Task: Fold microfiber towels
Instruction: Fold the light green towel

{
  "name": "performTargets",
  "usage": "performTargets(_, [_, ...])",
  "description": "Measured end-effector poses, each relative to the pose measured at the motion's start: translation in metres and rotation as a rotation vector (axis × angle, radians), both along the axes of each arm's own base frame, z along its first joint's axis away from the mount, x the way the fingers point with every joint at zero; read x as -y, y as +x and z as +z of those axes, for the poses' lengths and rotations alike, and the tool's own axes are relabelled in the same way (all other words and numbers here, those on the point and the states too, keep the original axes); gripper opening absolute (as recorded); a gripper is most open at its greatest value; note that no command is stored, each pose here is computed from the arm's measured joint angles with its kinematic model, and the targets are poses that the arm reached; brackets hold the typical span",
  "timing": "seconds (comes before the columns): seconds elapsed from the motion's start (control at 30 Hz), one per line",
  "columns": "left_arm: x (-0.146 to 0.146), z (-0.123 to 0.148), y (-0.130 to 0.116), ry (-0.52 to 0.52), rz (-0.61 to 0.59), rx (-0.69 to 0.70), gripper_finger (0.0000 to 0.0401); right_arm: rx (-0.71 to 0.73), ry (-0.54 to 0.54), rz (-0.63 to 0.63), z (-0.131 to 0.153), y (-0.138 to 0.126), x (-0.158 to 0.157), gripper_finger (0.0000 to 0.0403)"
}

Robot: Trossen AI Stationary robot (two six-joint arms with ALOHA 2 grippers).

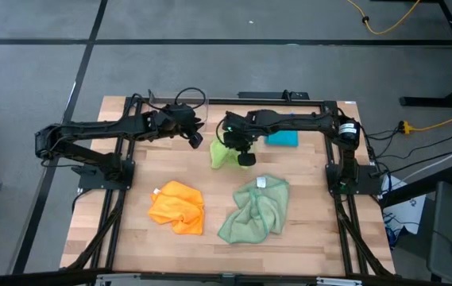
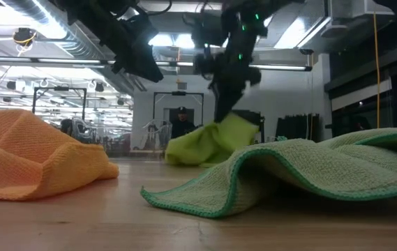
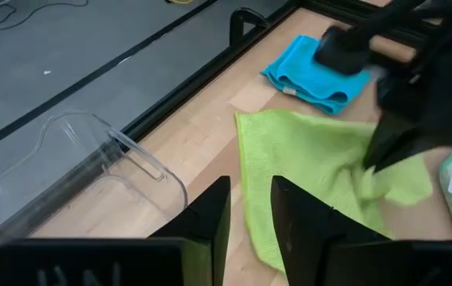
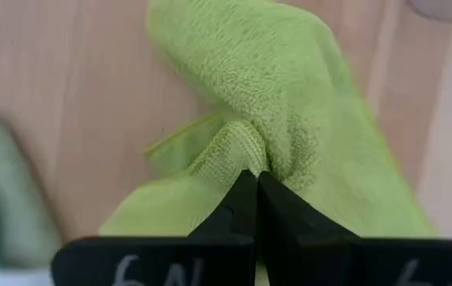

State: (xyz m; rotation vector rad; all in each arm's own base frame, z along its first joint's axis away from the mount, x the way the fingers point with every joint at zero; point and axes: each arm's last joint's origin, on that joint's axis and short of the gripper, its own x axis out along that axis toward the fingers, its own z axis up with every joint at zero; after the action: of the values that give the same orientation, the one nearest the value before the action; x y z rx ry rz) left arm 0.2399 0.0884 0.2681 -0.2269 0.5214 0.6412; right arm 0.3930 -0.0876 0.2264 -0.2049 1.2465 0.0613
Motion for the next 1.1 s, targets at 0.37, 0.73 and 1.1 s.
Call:
performTargets(0.37, [0.000,0.000,0.000,0.000,0.000,0.000,0.0085,-0.218,-0.235,-0.124,0.088,-0.019,-0.027,0.0004])
performTargets(0.73, [0.000,-0.005,0.019,0.060,-0.086,0.031,0.0085,-0.061,-0.476,-0.197,0.160,-0.038,-0.055,0.0004])
performTargets(1.1, [-0.002,-0.004,0.047,0.188,-0.304,0.186,0.0085,0.130,-0.628,-0.292,0.211,-0.077,-0.066,0.0004])
